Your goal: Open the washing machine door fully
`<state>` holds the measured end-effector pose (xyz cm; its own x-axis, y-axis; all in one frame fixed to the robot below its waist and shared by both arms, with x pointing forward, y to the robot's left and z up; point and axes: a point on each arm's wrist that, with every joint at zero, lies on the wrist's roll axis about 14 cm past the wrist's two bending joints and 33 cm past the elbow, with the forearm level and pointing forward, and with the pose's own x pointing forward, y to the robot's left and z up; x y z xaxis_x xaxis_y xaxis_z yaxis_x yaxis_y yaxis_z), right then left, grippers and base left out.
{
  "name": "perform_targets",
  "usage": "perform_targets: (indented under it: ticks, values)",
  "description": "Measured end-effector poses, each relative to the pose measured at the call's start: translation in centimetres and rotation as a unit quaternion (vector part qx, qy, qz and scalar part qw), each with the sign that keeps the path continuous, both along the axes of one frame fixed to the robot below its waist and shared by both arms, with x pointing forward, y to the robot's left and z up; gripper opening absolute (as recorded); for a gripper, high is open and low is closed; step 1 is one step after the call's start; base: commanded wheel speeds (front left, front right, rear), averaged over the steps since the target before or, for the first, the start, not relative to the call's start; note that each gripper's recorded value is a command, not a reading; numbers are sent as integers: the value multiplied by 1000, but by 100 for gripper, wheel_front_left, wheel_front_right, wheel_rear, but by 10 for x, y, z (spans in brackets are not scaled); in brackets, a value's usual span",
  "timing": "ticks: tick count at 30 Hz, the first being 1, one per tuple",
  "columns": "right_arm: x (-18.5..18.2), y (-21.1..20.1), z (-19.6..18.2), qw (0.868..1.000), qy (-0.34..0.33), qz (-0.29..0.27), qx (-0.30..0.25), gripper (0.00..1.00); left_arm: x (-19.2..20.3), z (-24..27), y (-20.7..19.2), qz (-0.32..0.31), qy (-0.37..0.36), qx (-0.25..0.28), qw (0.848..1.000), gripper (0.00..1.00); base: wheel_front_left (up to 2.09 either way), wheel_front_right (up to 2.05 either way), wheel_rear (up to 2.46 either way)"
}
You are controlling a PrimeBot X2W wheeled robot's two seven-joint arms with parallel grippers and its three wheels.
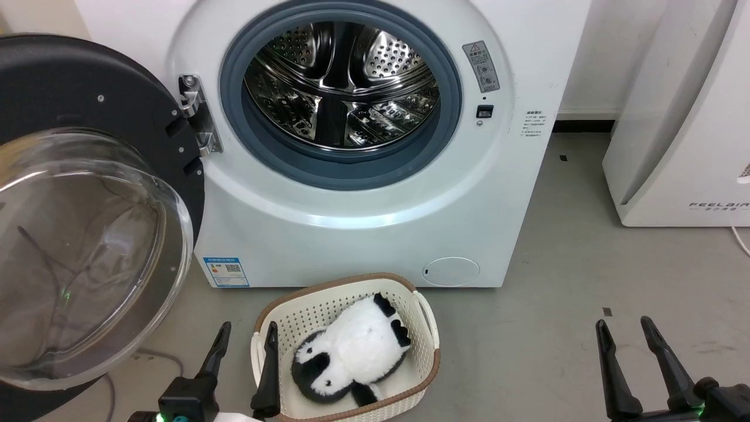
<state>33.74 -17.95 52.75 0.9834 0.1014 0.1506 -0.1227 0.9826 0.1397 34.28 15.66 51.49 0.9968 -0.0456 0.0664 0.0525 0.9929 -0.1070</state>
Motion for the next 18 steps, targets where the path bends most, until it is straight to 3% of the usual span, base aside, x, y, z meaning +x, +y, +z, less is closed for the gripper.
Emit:
perform_targets:
  ticks: [9, 10, 18]
  values:
    - [1, 3, -3, 1000, 5, 5, 5, 100, -1, -2, -1, 0, 4, -5, 1000, 100, 0, 0, 0]
    - [1, 4, -4, 1000, 6, 5, 5, 0, -1, -2, -1, 0, 5, -7, 1000, 0, 0, 0, 0]
    - [1, 4, -4, 1000, 9, 5, 4, 0, -1, -3, -1, 0, 6, -6, 1000, 0, 0, 0, 0]
